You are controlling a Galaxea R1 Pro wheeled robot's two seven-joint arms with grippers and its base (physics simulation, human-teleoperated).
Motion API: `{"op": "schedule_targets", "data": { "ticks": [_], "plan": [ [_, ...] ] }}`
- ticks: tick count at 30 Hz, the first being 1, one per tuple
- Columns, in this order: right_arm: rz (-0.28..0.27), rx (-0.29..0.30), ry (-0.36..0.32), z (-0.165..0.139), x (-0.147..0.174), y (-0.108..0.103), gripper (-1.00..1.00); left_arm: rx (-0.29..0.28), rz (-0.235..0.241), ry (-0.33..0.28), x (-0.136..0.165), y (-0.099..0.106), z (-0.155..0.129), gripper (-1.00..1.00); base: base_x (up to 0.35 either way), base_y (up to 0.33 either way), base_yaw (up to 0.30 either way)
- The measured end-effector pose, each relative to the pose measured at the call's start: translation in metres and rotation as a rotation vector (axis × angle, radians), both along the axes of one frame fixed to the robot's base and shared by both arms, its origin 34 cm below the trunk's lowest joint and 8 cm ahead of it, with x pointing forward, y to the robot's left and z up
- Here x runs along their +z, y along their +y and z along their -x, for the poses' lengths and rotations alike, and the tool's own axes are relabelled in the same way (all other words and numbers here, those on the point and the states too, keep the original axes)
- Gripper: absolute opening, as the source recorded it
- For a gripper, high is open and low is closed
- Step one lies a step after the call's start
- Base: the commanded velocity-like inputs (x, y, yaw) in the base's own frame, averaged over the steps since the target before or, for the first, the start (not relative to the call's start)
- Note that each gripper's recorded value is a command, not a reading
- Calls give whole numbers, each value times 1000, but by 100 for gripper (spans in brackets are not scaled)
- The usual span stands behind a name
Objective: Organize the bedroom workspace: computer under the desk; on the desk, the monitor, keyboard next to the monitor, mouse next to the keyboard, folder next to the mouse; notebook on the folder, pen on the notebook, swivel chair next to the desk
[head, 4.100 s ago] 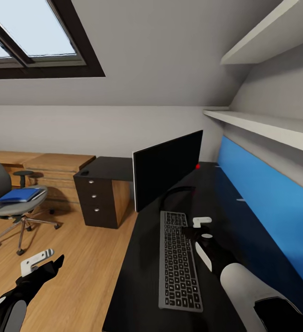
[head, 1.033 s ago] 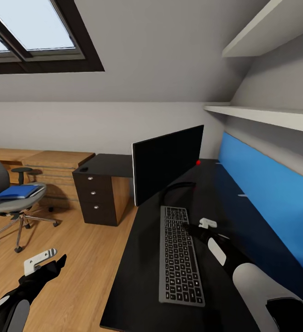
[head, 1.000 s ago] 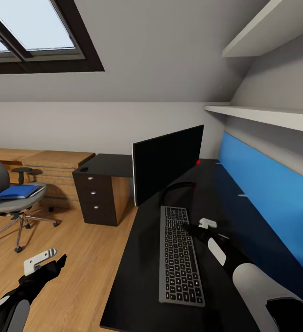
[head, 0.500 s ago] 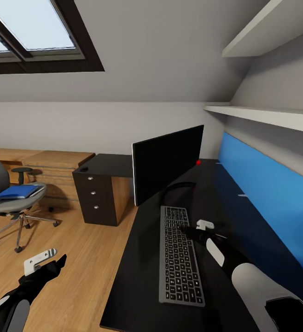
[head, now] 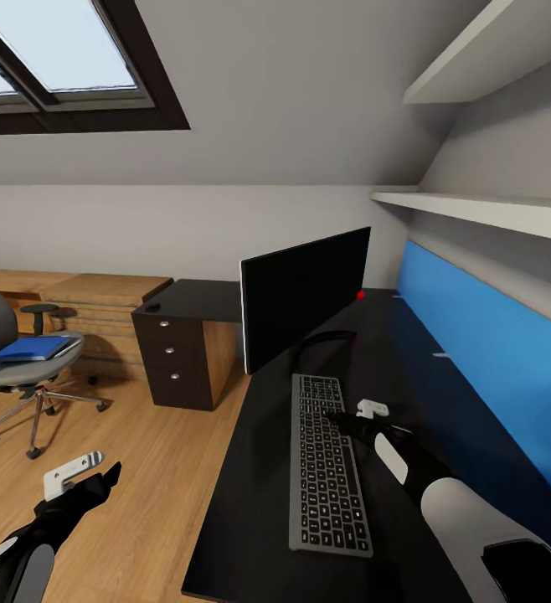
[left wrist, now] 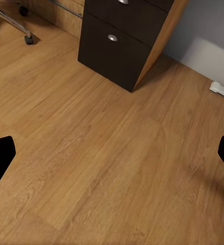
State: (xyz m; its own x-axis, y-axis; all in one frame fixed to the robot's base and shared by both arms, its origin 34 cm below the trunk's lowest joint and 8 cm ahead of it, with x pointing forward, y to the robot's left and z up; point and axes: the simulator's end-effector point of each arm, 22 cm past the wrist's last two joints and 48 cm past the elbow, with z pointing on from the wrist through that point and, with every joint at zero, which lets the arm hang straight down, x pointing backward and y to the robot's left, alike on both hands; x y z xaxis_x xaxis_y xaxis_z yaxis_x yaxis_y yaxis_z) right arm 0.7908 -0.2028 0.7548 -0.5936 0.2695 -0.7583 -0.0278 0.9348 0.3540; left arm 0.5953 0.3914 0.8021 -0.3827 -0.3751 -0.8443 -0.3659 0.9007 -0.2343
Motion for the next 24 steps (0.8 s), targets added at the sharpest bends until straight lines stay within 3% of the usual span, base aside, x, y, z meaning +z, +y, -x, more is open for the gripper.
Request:
{"op": "schedule_targets", "data": {
  "ticks": [24],
  "plan": [
    [0, 6, -8, -1, -11, 1, 100, 0, 0, -1, -18, 0, 1, 100, 0, 0, 0]
  ]
}}
